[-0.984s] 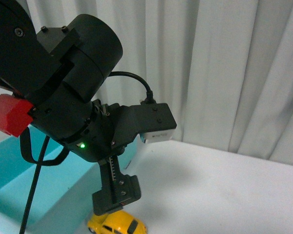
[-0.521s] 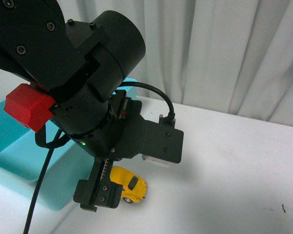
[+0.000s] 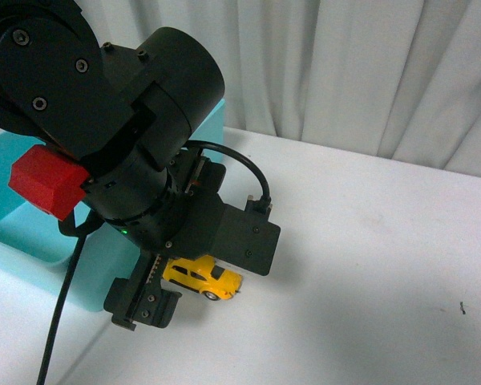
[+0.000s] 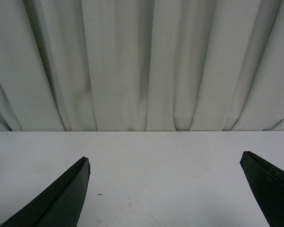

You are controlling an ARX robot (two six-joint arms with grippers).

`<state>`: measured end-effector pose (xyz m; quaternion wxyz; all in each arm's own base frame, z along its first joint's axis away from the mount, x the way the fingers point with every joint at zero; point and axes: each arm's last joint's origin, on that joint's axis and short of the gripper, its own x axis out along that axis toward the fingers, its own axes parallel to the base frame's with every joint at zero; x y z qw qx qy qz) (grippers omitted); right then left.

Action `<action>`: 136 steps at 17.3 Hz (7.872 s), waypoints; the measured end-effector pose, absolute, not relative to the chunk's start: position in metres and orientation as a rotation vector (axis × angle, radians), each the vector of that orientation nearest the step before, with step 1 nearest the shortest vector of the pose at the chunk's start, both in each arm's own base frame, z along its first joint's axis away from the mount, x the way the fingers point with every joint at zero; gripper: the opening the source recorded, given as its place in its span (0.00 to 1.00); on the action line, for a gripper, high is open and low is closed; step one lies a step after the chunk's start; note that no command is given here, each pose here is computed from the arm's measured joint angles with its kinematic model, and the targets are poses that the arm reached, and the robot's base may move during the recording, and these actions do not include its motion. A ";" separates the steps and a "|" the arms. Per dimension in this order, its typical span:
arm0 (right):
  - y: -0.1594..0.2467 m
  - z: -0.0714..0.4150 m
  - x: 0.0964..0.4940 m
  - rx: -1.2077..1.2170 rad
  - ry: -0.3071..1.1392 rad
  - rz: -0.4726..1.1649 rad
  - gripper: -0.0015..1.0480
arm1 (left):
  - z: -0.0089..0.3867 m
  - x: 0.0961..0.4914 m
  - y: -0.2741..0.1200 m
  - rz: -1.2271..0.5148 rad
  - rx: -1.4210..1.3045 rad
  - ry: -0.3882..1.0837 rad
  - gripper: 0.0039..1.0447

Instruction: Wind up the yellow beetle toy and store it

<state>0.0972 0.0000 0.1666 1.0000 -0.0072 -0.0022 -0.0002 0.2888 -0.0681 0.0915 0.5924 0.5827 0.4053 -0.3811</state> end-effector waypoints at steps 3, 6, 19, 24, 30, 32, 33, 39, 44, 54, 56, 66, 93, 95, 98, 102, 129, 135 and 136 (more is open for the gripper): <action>0.000 0.167 0.097 -0.014 -0.004 0.000 0.94 | 0.086 0.289 -0.068 -0.893 1.356 0.943 0.82; 0.000 0.167 0.097 -0.014 -0.004 -0.001 0.94 | 0.081 0.288 -0.069 -0.904 1.351 0.947 0.53; 0.000 0.167 0.097 -0.014 -0.004 0.000 0.94 | 0.262 0.305 -0.034 -0.617 0.635 0.418 0.38; 0.000 0.167 0.097 -0.014 -0.004 -0.001 0.94 | 0.182 0.333 0.085 0.109 0.449 0.779 0.38; 0.000 0.167 0.097 -0.014 -0.004 0.000 0.94 | 0.162 0.333 0.087 0.125 0.493 0.814 0.38; 0.000 0.167 0.097 -0.014 -0.004 0.000 0.94 | 0.151 0.333 0.088 0.125 0.508 0.844 0.38; 0.000 0.167 0.097 -0.014 -0.004 0.000 0.94 | 0.141 0.332 0.088 0.142 0.541 0.863 0.38; 0.000 0.167 0.097 -0.014 -0.004 -0.001 0.94 | 0.103 0.326 0.084 0.097 0.539 0.980 0.38; 0.000 0.167 0.097 -0.014 -0.004 0.000 0.94 | 0.098 0.324 0.076 0.058 0.494 1.019 0.70; 0.000 0.167 0.097 -0.014 -0.004 -0.001 0.94 | 0.220 0.286 0.044 0.025 0.315 0.333 0.83; 0.000 0.167 0.097 -0.014 -0.003 0.000 0.94 | 0.205 0.239 0.024 -0.004 0.065 0.006 0.46; 0.000 0.167 0.097 -0.014 -0.003 0.000 0.94 | 0.175 0.165 0.000 0.003 0.004 0.023 0.01; 0.000 0.167 0.097 -0.014 -0.003 0.000 0.94 | 0.170 0.110 0.000 0.001 0.004 -0.012 0.01; 0.000 0.167 0.097 -0.014 -0.004 0.000 0.94 | 0.169 0.108 0.000 0.001 0.004 -0.010 0.01; 0.000 0.167 0.097 -0.014 -0.004 -0.001 0.94 | 0.164 0.098 0.000 0.000 0.004 0.023 0.01; 0.000 0.167 0.097 -0.014 -0.004 0.000 0.94 | 0.166 0.097 0.000 0.002 0.004 -0.002 0.01; 0.000 0.167 0.097 -0.014 -0.004 0.000 0.94 | 0.166 0.097 0.000 0.001 0.003 -0.001 0.94; 0.000 0.167 0.097 -0.014 -0.004 0.000 0.94 | 0.166 0.097 0.000 0.001 0.003 -0.001 0.94; 0.000 0.167 0.097 -0.014 -0.004 0.000 0.94 | 0.166 0.097 0.000 0.001 0.003 -0.001 0.94</action>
